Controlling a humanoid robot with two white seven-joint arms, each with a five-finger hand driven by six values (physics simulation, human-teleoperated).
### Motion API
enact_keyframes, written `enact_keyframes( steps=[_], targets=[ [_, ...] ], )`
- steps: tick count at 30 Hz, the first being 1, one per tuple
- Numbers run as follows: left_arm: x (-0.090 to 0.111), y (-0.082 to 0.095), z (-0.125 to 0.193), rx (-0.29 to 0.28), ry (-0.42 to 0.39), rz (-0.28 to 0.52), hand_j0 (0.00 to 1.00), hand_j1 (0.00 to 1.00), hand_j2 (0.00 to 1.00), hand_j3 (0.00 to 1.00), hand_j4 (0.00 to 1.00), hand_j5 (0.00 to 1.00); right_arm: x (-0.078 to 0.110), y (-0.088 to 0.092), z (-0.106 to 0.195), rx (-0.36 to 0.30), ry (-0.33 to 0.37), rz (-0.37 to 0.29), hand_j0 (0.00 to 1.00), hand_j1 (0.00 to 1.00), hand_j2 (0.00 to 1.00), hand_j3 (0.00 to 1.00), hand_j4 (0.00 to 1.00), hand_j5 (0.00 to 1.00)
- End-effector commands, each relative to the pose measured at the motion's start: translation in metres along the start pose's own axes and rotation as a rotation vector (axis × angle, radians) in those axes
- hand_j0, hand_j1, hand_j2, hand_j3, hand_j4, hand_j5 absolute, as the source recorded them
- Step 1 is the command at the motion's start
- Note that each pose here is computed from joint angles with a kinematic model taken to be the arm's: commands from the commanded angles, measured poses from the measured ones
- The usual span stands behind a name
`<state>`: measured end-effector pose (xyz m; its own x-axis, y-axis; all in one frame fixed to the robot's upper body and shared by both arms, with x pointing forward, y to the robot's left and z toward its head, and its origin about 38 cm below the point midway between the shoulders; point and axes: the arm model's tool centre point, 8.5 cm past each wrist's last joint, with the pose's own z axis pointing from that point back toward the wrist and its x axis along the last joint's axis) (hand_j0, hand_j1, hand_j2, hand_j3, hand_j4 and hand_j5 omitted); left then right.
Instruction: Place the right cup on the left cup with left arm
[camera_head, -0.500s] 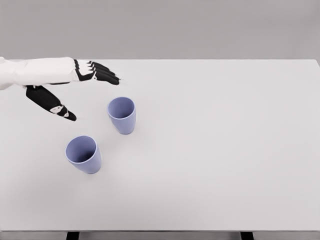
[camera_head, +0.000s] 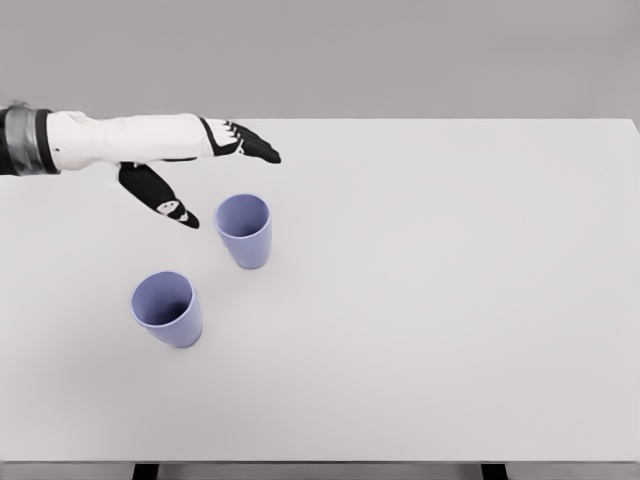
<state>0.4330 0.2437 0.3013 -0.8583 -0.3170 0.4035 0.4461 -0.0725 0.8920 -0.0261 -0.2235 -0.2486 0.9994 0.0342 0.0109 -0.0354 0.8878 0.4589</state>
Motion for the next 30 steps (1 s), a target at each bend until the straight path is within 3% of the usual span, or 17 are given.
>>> enact_keyframes(
  steps=[1,5,10,13,30],
  targets=[
    [-0.008,-0.004,-0.016,-0.007,-0.001,0.005,1.00,1.00,1.00,1.00,1.00,1.00,0.000,0.000,0.000,0.001,0.001,0.001,1.00,1.00,1.00,1.00,1.00,1.00],
    [-0.033,-0.019,-0.021,-0.050,0.077,0.003,1.00,1.00,1.00,1.00,1.00,1.00,0.001,0.000,0.000,0.001,-0.002,0.001,1.00,1.00,1.00,1.00,1.00,1.00],
    [-0.035,-0.019,-0.013,-0.053,0.097,-0.001,1.00,1.00,1.00,1.00,1.00,1.00,0.001,0.000,0.000,0.001,-0.002,0.000,1.00,1.00,1.00,1.00,1.00,1.00],
    [-0.039,-0.025,-0.013,-0.111,0.140,-0.064,1.00,1.00,1.00,1.00,1.00,1.00,0.001,0.000,0.000,0.001,-0.002,0.000,1.00,1.00,1.00,1.00,1.00,1.00],
    [-0.053,-0.056,-0.036,-0.141,0.140,-0.016,1.00,1.00,1.00,1.00,1.00,1.00,0.001,0.000,0.000,0.001,-0.002,0.000,1.00,1.00,1.00,1.00,1.00,1.00]
  ],
)
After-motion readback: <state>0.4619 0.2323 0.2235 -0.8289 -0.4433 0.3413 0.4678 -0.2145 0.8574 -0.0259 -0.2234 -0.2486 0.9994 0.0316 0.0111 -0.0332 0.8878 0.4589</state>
